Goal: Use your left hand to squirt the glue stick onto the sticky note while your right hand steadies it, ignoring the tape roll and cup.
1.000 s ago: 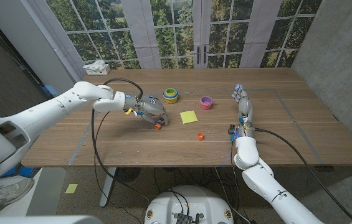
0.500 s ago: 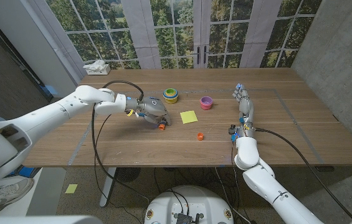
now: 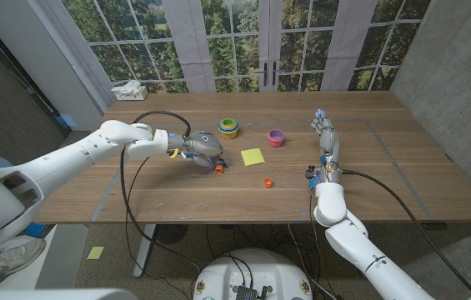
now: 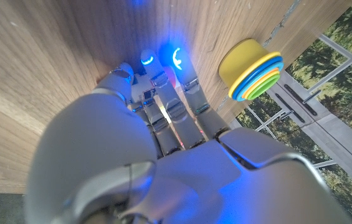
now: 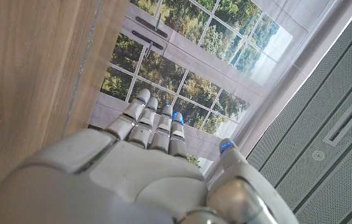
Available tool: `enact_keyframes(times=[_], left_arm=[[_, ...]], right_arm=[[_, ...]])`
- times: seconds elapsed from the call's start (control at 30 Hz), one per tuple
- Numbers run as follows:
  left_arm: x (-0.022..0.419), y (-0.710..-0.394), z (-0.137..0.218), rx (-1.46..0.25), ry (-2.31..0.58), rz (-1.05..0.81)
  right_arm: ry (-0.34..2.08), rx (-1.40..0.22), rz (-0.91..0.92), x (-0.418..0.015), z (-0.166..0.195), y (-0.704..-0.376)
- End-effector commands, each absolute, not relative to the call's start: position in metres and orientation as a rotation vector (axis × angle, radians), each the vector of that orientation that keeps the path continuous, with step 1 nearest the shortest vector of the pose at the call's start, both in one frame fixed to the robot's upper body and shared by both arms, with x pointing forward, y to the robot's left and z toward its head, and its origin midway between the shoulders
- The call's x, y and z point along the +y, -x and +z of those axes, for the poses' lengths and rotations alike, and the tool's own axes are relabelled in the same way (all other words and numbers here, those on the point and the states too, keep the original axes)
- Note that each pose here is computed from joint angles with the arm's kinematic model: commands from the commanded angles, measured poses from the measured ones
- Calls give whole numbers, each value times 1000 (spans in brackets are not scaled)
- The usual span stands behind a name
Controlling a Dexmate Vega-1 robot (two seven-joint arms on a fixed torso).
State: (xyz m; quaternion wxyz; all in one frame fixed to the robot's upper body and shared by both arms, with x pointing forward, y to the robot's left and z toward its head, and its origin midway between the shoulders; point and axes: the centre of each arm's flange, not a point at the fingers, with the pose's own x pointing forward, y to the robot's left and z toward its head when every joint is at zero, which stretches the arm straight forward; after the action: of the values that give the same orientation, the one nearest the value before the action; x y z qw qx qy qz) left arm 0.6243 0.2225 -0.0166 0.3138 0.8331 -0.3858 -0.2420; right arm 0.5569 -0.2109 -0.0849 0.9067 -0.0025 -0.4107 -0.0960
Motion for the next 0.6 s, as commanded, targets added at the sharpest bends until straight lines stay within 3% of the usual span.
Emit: enact_keyframes(times=[0.03, 0.27, 0.6], left_arm=[[222, -635, -33, -870, -2231, -691], [221, -640, -37, -806, -2244, -726], [222, -638, -53, -877, -2181, -699]], right_arm=[[24, -867, -209, -208, -80, -555], [31, -876, -216, -206, -79, -554], [49, -880, -218, -203, -75, -554]])
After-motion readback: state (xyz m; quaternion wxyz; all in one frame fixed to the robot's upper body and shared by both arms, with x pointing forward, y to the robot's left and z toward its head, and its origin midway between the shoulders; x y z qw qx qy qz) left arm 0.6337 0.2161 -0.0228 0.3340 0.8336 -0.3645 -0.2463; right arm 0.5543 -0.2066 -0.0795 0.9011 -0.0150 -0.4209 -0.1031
